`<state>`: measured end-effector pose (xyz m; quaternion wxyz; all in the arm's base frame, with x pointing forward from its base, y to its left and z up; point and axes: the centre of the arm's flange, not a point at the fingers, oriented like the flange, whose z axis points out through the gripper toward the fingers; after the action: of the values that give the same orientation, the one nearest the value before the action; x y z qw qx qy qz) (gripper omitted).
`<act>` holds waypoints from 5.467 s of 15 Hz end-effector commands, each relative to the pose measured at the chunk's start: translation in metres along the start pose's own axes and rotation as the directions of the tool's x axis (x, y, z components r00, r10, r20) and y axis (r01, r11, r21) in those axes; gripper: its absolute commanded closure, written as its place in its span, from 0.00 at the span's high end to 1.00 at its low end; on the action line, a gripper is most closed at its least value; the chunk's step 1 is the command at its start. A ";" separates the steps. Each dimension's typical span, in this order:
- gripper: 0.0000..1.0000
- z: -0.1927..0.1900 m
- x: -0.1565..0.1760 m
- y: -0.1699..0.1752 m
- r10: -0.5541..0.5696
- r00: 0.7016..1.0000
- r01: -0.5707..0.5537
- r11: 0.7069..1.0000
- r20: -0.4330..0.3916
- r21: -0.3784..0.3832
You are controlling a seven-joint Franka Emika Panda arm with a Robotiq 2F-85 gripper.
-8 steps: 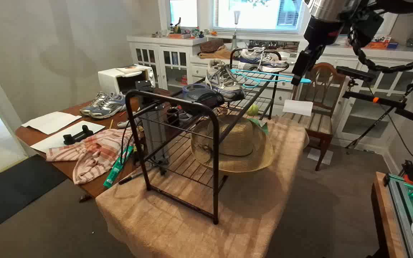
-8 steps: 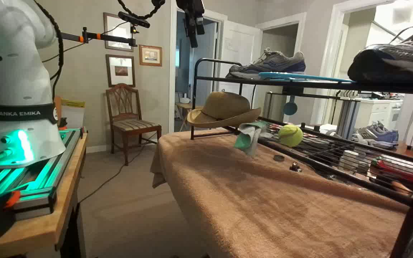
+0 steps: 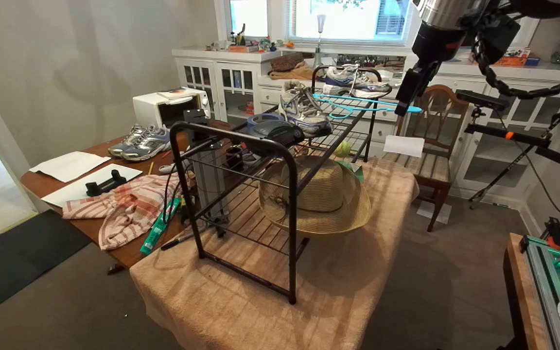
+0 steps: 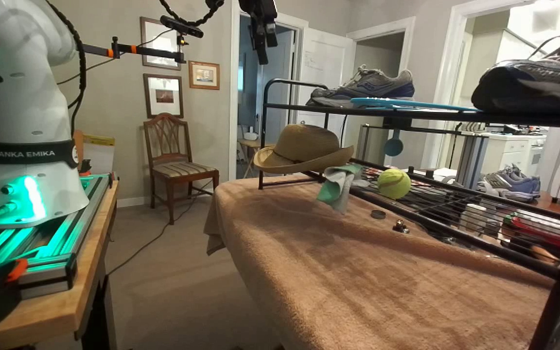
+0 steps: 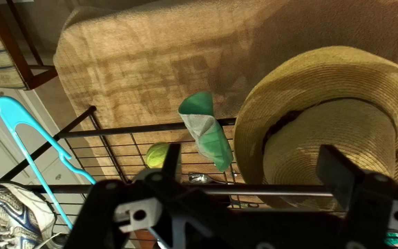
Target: Push the brown hat slightly forward
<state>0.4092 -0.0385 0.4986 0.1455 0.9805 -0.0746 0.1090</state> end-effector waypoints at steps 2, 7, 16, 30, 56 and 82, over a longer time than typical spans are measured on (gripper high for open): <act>1.00 0.000 0.000 0.000 0.000 1.000 0.000 1.000 0.000 0.000; 1.00 0.000 0.000 0.000 0.000 1.000 0.000 1.000 0.000 0.000; 1.00 0.039 0.010 -0.013 0.007 1.000 -0.006 0.998 -0.017 0.058; 0.49 0.140 -0.001 -0.049 -0.330 0.934 0.297 0.929 0.134 0.223; 0.00 0.194 0.032 -0.113 -0.110 0.928 0.154 0.983 -0.356 0.097; 0.00 0.209 0.017 -0.119 -0.122 0.974 0.146 0.982 -0.190 0.116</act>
<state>0.4765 0.0155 0.2776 0.0771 0.9796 0.0210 0.1842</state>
